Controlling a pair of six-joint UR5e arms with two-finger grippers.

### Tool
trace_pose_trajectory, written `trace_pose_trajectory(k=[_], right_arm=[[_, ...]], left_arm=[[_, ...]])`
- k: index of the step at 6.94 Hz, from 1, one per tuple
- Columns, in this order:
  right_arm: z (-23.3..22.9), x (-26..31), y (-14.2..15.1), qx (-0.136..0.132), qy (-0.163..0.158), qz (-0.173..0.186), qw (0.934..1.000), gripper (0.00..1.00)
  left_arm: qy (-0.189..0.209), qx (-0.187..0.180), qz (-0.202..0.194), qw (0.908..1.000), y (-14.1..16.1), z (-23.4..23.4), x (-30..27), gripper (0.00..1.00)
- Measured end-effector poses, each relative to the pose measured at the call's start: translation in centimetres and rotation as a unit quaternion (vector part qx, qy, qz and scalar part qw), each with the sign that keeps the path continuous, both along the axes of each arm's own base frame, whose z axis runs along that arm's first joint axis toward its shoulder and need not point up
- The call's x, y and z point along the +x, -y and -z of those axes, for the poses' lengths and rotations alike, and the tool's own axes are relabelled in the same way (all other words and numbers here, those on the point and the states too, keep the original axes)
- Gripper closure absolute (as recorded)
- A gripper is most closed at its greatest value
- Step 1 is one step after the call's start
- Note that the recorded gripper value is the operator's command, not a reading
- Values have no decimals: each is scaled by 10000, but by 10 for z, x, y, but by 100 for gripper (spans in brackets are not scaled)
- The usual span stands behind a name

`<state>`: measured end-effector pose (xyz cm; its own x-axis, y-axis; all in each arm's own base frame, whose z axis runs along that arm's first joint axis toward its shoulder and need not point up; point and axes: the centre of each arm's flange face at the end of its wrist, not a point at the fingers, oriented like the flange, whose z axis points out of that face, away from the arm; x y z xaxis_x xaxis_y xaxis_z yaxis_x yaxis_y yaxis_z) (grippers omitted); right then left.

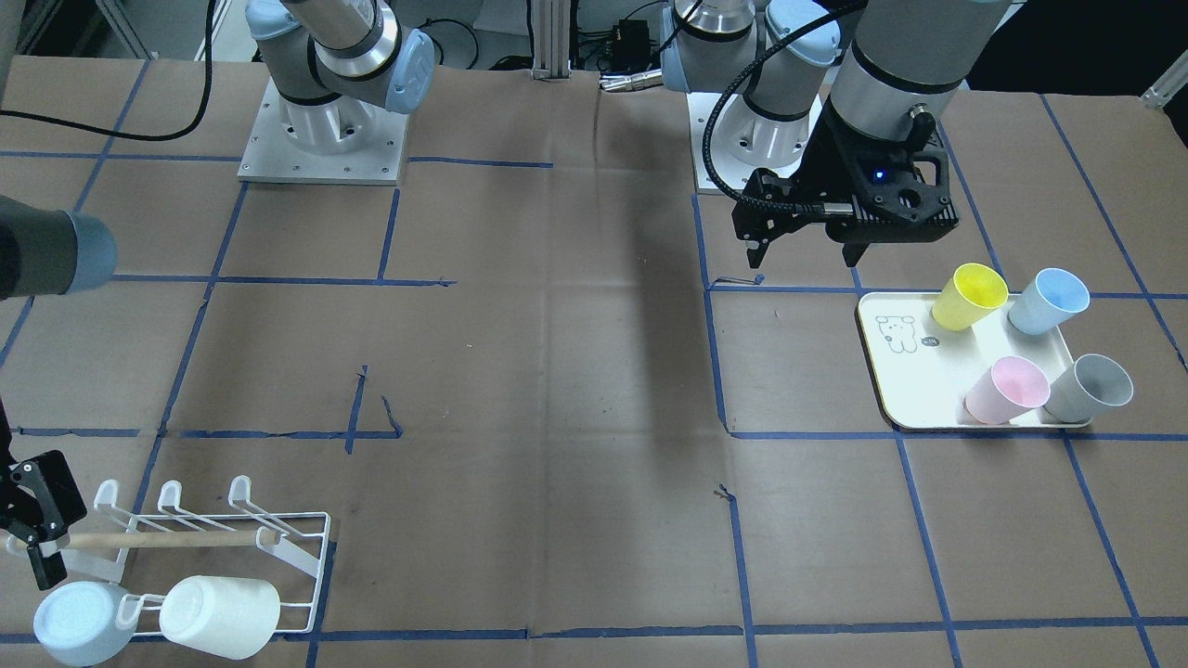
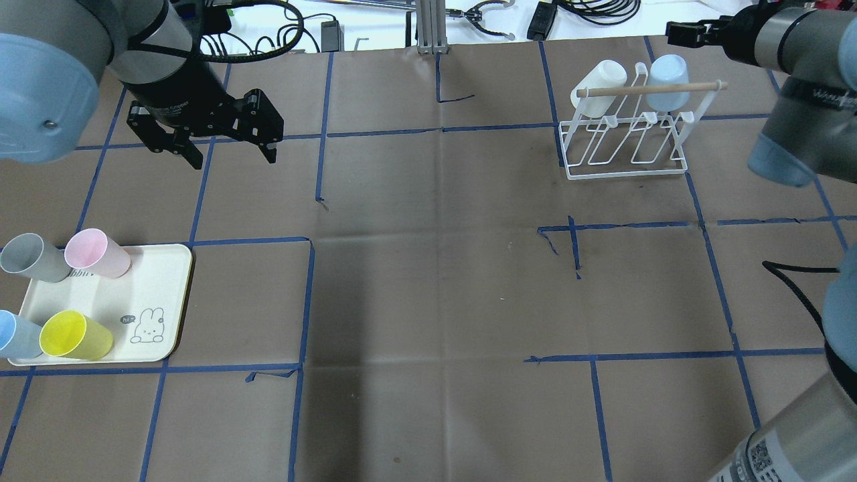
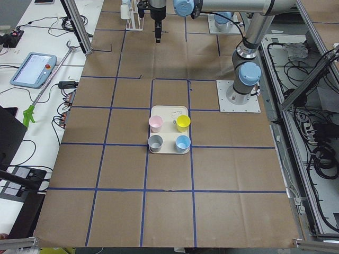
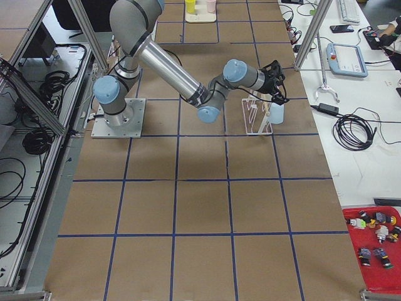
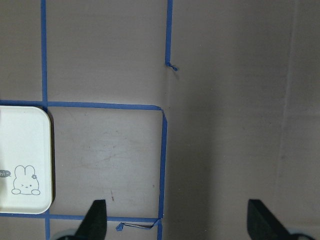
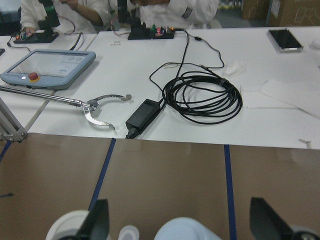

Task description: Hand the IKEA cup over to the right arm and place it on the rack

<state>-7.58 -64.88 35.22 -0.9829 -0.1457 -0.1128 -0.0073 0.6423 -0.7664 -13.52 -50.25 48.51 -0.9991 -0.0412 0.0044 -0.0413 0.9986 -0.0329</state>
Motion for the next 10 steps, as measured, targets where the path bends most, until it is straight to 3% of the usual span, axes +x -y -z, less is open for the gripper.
trace_pose_trajectory(k=[1, 2, 3, 5, 6, 7, 10], right_arm=[[-22, 4, -11, 680, 73, 126, 9976, 0], [-43, 15, -25, 1399, 5, 265, 9898, 0], [-60, 33, -42, 2080, -160, 356, 9773, 0], [-98, 83, -89, 3323, -463, 637, 9399, 0], [-115, 112, -112, 3649, -566, 810, 9258, 0], [-127, 147, -133, 3811, -703, 748, 9188, 0], [-147, 211, -158, 3840, -919, 289, 9183, 0]], left_arm=[[2, -8, 3, 10000, 0, 0, 1, 0], [2, -18, -6, 10000, 0, -1, 2, 0], [3, -24, -15, 10000, 0, -1, 3, 0], [3, -29, -19, 10000, 0, -2, 4, 0], [3, -29, -20, 10000, 0, -2, 4, 0], [3, -29, -20, 10000, 0, -2, 4, 0], [3, -24, -21, 10000, 0, -1, 4, 0]])
